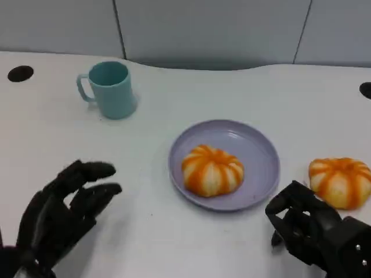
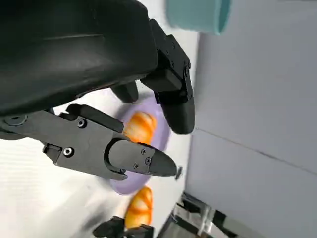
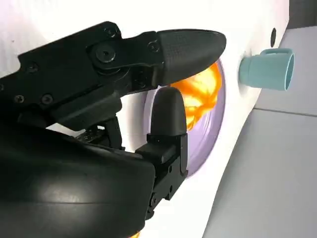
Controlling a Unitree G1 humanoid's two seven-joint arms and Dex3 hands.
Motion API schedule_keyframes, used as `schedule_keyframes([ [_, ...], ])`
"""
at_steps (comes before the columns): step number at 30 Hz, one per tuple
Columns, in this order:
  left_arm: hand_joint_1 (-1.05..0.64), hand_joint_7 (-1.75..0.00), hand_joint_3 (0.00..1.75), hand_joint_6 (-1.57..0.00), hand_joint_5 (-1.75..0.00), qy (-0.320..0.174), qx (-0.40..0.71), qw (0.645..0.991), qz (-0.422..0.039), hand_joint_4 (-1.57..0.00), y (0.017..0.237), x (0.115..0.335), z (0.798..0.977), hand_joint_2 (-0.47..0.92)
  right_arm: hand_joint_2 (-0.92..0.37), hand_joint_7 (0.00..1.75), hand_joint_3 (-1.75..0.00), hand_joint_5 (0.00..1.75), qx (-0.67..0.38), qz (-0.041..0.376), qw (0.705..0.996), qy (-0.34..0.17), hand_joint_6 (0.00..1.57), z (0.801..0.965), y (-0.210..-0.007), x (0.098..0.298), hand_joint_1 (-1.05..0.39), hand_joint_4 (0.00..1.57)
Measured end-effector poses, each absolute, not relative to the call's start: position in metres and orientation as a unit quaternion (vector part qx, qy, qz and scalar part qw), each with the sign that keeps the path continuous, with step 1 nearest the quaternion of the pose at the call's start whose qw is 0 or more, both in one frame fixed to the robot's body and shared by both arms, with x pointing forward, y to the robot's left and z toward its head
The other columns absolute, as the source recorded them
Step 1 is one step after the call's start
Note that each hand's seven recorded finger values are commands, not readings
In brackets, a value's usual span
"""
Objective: Grasp the bread from the table and place it into the plate.
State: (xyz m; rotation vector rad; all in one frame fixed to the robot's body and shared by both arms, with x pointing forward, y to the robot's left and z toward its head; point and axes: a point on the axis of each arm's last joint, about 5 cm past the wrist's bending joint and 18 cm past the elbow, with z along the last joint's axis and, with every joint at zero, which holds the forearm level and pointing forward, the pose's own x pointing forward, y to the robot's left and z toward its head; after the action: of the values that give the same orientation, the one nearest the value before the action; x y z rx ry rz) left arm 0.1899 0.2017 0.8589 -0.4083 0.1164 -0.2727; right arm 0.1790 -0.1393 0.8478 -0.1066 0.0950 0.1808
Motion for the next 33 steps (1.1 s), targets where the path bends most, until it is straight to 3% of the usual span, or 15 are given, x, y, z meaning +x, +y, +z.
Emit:
schedule_keyframes([
  [6, -0.15, -1.75, 0.03, -0.37, -1.75, 0.086, -0.139, 0.979, -0.119, -0.52, 0.199, 0.182, 0.853, 0.92, -0.92, 1.74, -0.34, 1.75, -0.058, 0.090, 0.993, 0.046, 0.36, 0.850, -0.141, 0.179, -0.28, 0.55],
  [15, -0.14, -1.75, 0.03, -0.44, -1.75, 0.112, -0.129, 0.979, -0.114, -0.59, 0.188, 0.178, 0.838, 0.91, -0.92, 1.75, -0.34, 1.75, -0.064, 0.081, 0.994, 0.044, 0.38, 0.847, -0.151, 0.180, -0.25, 0.57],
  [33, -0.18, -1.75, 0.02, -0.49, -1.75, 0.100, -0.129, 0.979, -0.118, -0.64, 0.188, 0.191, 0.833, 0.92, -0.91, 1.75, -0.34, 1.75, -0.068, 0.087, 0.994, 0.025, 0.38, 0.840, -0.157, 0.186, -0.23, 0.57],
])
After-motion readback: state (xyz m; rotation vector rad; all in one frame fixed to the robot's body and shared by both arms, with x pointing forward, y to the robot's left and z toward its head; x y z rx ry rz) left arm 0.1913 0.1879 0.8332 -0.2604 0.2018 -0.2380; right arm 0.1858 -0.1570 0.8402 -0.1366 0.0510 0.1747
